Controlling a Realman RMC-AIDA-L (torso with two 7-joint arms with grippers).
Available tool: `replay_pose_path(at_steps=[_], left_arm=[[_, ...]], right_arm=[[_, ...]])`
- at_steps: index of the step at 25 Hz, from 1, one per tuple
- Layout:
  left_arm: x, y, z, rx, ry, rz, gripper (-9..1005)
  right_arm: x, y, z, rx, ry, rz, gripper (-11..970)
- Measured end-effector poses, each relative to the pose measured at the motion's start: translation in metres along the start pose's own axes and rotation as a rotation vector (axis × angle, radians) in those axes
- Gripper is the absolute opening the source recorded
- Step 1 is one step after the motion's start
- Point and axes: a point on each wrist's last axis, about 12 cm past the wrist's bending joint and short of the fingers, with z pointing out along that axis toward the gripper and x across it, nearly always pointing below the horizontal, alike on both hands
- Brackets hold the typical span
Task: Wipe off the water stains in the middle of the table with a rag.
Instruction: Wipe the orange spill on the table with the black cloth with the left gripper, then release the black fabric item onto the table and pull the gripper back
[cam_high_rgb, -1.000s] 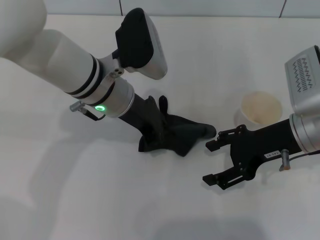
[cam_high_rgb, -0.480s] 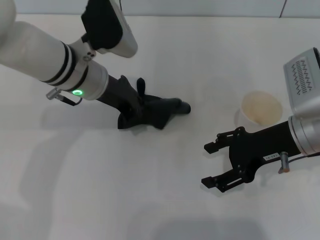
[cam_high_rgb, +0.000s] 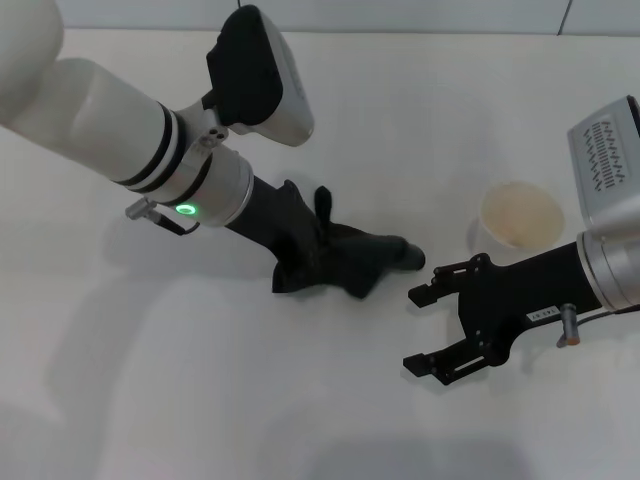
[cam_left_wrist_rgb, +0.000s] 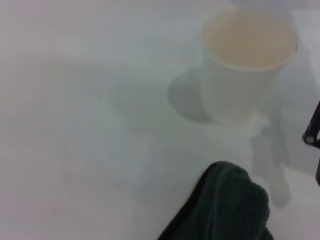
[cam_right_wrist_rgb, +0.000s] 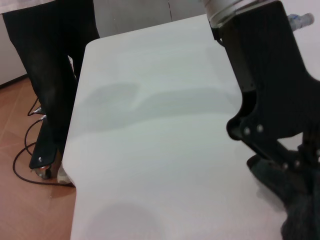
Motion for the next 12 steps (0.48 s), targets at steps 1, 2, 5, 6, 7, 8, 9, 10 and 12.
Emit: replay_pose_path(at_steps=[1,2,5,6,7,8,9,10,12], left_arm=[[-0.001,0.0,-0.001,-0.005,-0.009,0.0,165],[-0.002,0.0,-0.002,-0.008,-0.018,-0.002,166],[-0.005,0.002,-0.004,-0.022,-0.046,-0.006,169],[-0.006,0.003,-0.004,-0.024,-0.053,-0.005,170],[-0.007,0.003,-0.003,-0.023,-0.054,-0.005,171],[-0.008,0.003,-0.003,-0.023,-0.055,-0.002,172],[-0.008,0.002,-0.002,-0.021,-0.055,0.002,173],[-0.009,0.002,-0.002,-0.02,-0.057,0.005,174],[-0.011,0.0,0.0,-0.014,-0.06,0.016,176]], right_arm=[[0.0,0.0,0.0,0.001,0.0,0.001,842],[0.0,0.0,0.0,0.001,-0.001,0.001,842],[0.001,-0.001,-0.001,0.005,-0.003,0.004,842],[0.001,-0.001,-0.001,0.005,-0.003,0.005,842],[0.001,-0.001,-0.001,0.005,-0.003,0.005,842],[0.001,-0.001,-0.001,0.005,-0.003,0.005,842],[0.001,-0.001,-0.001,0.006,-0.004,0.005,841],[0.001,-0.001,-0.001,0.006,-0.004,0.005,841],[0.001,-0.001,-0.001,0.007,-0.004,0.006,841]])
